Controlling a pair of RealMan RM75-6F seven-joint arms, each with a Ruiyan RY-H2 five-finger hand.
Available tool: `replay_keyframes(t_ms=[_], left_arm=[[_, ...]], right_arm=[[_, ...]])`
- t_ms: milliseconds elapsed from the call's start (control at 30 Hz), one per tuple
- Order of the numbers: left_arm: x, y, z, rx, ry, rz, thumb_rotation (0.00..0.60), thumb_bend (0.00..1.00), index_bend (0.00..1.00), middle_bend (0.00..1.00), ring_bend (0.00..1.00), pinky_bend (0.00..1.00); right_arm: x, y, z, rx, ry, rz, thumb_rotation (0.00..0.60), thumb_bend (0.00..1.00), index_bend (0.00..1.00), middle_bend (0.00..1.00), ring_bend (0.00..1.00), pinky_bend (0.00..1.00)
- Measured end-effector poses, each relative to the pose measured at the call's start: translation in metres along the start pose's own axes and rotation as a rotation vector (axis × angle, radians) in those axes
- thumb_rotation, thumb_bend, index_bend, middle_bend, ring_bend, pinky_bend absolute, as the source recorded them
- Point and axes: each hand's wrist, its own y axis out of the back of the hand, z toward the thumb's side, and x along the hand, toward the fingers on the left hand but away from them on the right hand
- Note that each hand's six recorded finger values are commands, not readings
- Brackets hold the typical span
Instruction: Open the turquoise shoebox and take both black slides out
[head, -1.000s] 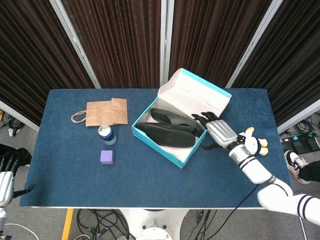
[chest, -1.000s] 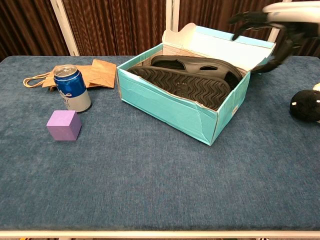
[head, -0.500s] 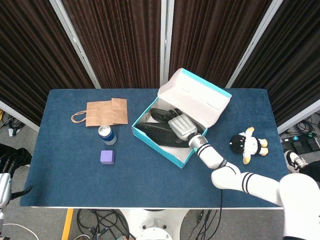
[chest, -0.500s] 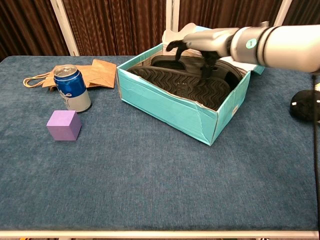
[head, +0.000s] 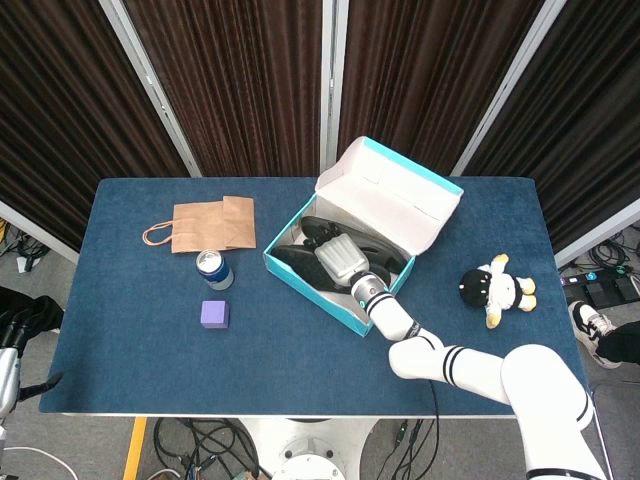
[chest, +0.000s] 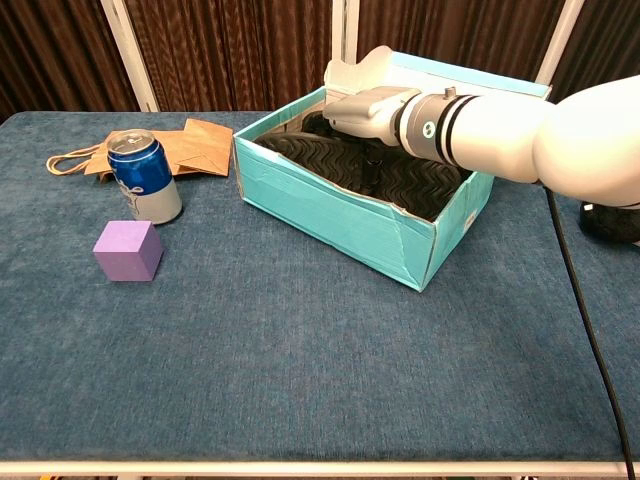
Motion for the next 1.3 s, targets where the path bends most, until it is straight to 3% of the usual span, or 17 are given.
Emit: replay_keyframes(t_ms=[167,367,733,967,1167,1300], left_arm=[[-0.001,-0.001,-0.001,-0.002,0.001,-0.001,0.6,0.0,0.17,0.09,0.01,0.05],[-0.001,-0.002,-0.001,-0.003,0.002,-0.006,0.6,0.0,0.17,0.09,0.01,0.05],[0.001,-0.003,0.001,-0.004,-0.003,-0.01,0.6,0.0,0.17,0.09,0.01,0.05],[0.001,-0.002,0.001,-0.005,-0.007,-0.008,0.6,0.0,0.17,0.09,0.01,0.05],[0.001,-0.001,0.002,-0.004,-0.008,-0.005,0.6,0.0,0.17,0.09,0.01,0.05],[0.0,0.0,0.002,-0.004,-0.006,-0.001,0.6,0.0,0.17,0.09,0.01,0.05]], right_arm=[[0.0,0.006,0.004,0.002,0.014,-0.046,0.6,0.4,0.6,0.43,0.13,0.03],[0.006,0.018,0.002,-0.041,0.038,-0.132,0.6,0.44,0.71,0.52,0.22,0.06],[0.029,0.056,-0.02,-0.139,0.06,-0.275,0.6,0.46,0.74,0.54,0.24,0.06],[0.051,0.082,-0.017,-0.197,0.106,-0.34,0.6,0.45,0.74,0.54,0.24,0.06],[0.077,0.096,0.011,-0.305,0.211,-0.328,0.6,0.45,0.73,0.54,0.24,0.06],[0.094,0.094,0.043,-0.399,0.309,-0.252,0.6,0.44,0.72,0.54,0.24,0.04]])
